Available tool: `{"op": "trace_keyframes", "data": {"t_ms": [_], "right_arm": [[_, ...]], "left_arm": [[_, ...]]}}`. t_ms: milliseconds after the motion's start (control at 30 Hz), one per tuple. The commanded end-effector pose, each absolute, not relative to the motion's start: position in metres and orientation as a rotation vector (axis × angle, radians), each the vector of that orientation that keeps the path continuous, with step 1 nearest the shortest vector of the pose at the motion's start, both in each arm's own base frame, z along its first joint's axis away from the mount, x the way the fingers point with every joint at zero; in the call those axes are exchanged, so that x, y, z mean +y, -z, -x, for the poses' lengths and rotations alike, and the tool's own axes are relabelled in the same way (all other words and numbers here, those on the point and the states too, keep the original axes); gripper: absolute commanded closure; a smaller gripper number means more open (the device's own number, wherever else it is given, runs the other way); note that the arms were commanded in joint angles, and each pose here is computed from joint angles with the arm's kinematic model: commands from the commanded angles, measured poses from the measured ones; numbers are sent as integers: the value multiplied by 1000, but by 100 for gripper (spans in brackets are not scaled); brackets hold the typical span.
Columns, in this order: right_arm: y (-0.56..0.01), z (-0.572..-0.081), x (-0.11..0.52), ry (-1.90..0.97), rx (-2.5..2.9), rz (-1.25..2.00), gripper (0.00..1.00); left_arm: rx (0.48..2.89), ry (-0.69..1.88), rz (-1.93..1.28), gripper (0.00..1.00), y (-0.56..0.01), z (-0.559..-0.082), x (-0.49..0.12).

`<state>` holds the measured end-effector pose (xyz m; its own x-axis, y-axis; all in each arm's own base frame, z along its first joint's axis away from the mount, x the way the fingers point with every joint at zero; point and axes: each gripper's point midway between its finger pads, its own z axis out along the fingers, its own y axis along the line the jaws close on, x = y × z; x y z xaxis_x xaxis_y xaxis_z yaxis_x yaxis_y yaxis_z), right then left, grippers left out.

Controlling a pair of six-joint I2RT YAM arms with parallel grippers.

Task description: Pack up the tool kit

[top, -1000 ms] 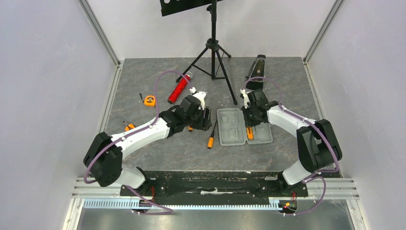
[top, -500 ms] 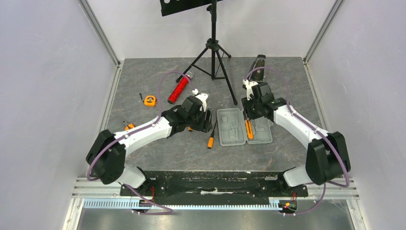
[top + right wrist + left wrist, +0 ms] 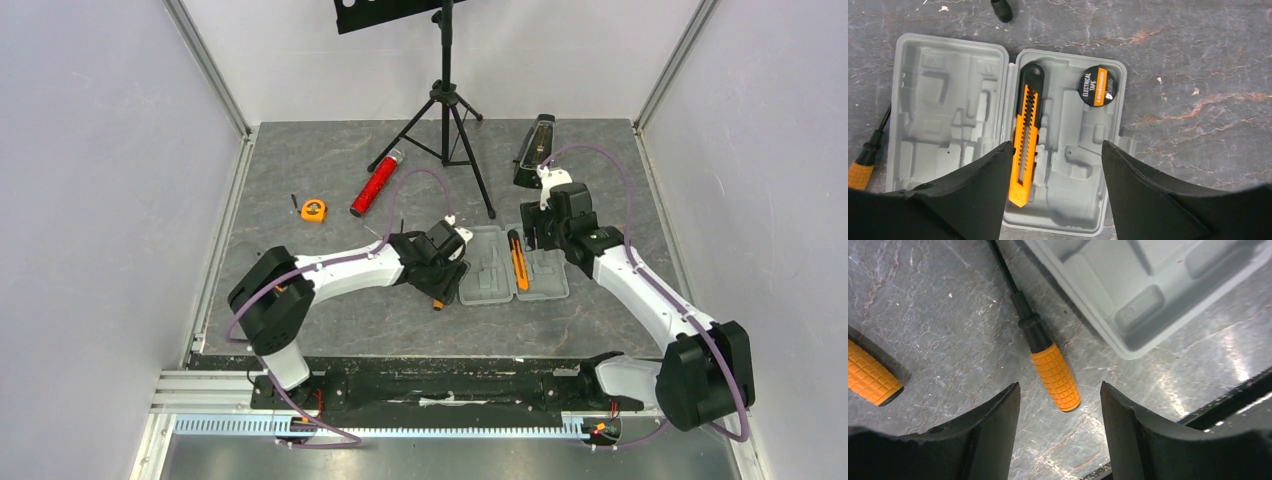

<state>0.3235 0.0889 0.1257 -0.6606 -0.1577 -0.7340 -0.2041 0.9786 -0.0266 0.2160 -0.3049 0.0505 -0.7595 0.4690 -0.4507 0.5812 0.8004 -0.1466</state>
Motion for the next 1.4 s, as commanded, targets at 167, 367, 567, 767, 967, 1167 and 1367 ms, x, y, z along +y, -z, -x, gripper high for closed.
{"op": "trace_keyframes", "data": {"t_ms": [167,367,567,767,967,1167,1367], "right_arm": [[-142,-333,75,-41,2208,168,31],[-138,-333,75,-50,2213,169,31],[-135,-332,76,-65,2214,169,30],[-132,-330,80,-95,2213,167,30],[-130,-326,83,-135,2200,155,30],[-136,-325,89,-185,2168,141,30],[-145,-321,89,-208,2133,129,30]], "left_arm": [[2638,208,-892,41,-26,-220,-296],[2649,133,-893,60,-20,-220,-283],[2640,108,-845,79,-27,-221,-268],[2596,122,-746,88,-50,-231,-258],[2482,334,-627,90,-93,-245,-287],[2388,794,-528,89,-135,-250,-365],[2398,1092,-389,88,-143,-254,-418]]}}
